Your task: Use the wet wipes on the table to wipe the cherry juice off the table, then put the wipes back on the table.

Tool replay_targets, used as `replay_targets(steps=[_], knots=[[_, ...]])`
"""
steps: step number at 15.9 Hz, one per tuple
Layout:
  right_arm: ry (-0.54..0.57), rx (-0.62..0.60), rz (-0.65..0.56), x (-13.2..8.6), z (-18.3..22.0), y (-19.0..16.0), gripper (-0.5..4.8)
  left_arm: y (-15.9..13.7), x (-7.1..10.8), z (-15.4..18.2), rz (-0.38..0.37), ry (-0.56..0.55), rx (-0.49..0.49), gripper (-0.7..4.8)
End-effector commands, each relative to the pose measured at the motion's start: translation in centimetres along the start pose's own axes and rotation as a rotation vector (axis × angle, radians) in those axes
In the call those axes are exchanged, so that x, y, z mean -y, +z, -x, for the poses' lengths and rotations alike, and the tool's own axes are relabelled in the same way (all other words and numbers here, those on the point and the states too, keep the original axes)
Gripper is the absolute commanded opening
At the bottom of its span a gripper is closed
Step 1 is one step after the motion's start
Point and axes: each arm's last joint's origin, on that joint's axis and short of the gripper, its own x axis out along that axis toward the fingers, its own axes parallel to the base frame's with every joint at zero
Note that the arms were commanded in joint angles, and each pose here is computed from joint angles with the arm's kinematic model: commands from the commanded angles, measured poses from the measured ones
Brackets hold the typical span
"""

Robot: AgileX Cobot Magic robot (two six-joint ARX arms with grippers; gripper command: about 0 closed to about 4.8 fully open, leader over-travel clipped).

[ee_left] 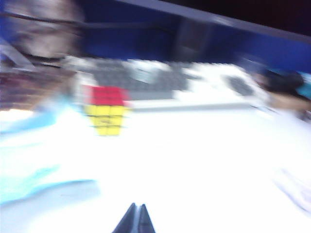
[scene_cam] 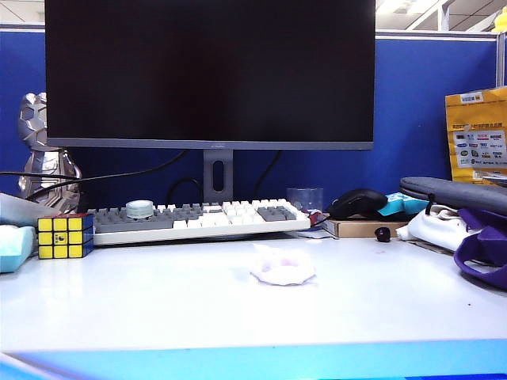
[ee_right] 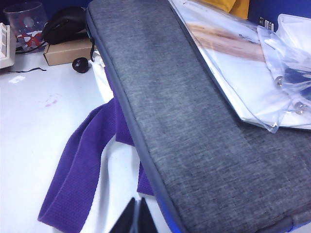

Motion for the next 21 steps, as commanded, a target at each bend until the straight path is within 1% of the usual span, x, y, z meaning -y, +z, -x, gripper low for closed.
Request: replay_targets(steps=[1, 3, 4, 14, 15, 16, 17, 18, 19, 20, 21], knots=[[-0.001, 0.002, 0.002, 0.0, 0.0, 0.0, 0.00, -0.1, -0.1, 0.0, -0.009, 0.030, -0.006, -0.05], [-0.001, 0.002, 0.002, 0.0, 0.0, 0.0, 0.00, -0.2, -0.2, 0.0, -0.009, 0.064, -0.007, 0.04], [-0.001, 0.002, 0.002, 0.0, 0.0, 0.0, 0.00, -0.2, -0.2, 0.0, -0.010, 0.063, -0.013, 0.28], [0.000, 0.006, 0.001, 0.0, 0.0, 0.1, 0.00, -0.2, -0.2, 0.0, -0.010, 0.060, -0.014, 0.28], [0.015, 0.007, -0.016, -0.1, 0.0, 0.1, 0.00, -0.2, -0.2, 0.0, -0.010, 0.060, -0.014, 0.28], [0.058, 0.010, -0.115, -0.2, 0.0, 0.2, 0.00, -0.2, -0.2, 0.0, -0.010, 0.060, -0.014, 0.28], [0.083, 0.029, -0.241, -0.3, 0.0, 0.4, 0.00, -0.2, -0.2, 0.0, -0.010, 0.060, -0.014, 0.28], [0.101, 0.042, -0.311, -0.3, 0.0, 0.6, 0.00, -0.2, -0.2, 0.0, -0.010, 0.060, -0.014, 0.28], [0.148, 0.069, -0.397, -0.5, 0.1, 1.0, -0.01, -0.2, -0.2, 0.0, -0.010, 0.060, -0.014, 0.28], [0.216, 0.093, -0.449, -0.7, 0.2, 1.5, 0.00, -0.2, -0.2, 0.0, -0.010, 0.060, -0.014, 0.28], [0.340, 0.125, -0.427, -1.0, 0.4, 2.1, -0.01, -0.2, -0.2, 0.0, -0.010, 0.060, -0.014, 0.28]])
